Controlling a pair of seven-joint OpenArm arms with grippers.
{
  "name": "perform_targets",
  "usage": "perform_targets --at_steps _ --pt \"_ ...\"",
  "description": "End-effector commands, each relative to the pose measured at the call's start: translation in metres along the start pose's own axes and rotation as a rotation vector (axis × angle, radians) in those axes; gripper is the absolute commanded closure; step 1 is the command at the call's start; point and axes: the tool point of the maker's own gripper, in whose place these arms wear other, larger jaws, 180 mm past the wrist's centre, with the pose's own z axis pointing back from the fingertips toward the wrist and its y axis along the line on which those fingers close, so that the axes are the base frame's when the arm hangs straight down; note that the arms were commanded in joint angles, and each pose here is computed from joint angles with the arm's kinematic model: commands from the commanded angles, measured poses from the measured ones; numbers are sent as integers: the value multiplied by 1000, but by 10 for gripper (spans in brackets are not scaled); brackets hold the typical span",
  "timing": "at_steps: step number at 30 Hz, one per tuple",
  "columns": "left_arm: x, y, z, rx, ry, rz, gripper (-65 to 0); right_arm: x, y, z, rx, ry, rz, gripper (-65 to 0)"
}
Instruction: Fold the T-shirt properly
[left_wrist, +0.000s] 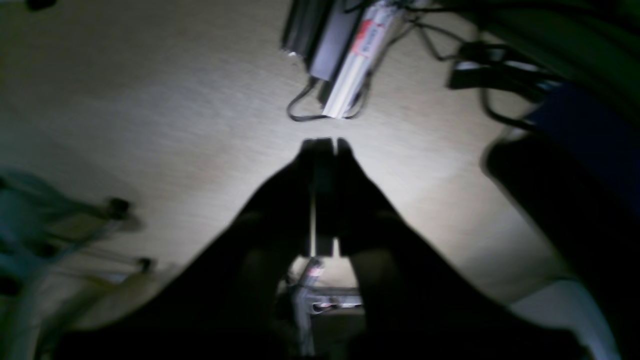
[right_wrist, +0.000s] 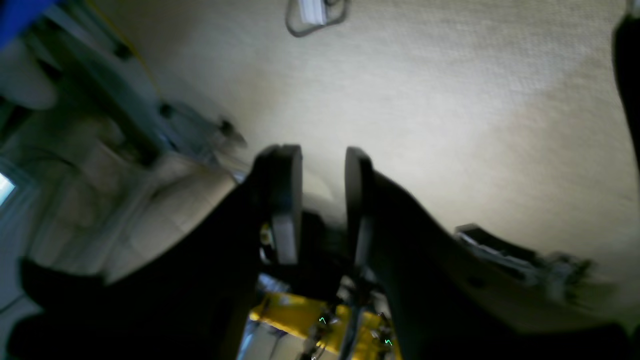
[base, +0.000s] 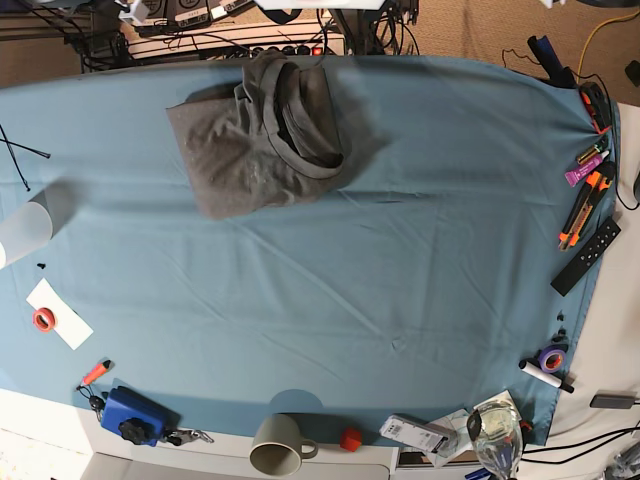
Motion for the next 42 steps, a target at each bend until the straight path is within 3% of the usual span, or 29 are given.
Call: perform_targets --at_steps 1,8,14,18,20,24,28,42 --pt "-5 6 -3 24 14 -16 0 4 -6 2 -22 -3 18 -157" --pt "2 -11 -63 57 4 -79 0 51 -20 -29 -109 -87 114 -157" --pt "6 -39 -110 69 17 -150 0 88 -14 -59 -80 -97 159 -157" --pt "7 -54 -129 77 7 -223 0 112 -8 -76 -73 -157 225 -157" --pt "12 -59 -135 64 -35 -239 0 127 -5 -81 -80 -235 255 -157" --pt "31 -69 -139 40 -136 -244 0 148 -16 -87 -201 -372 246 -157" --pt "36 -70 -138 37 -150 -248 0 143 -17 -98 -274 -340 304 -157" --pt "54 -73 -134 38 -195 -258 0 156 -13 -95 -274 -357 332 -157"
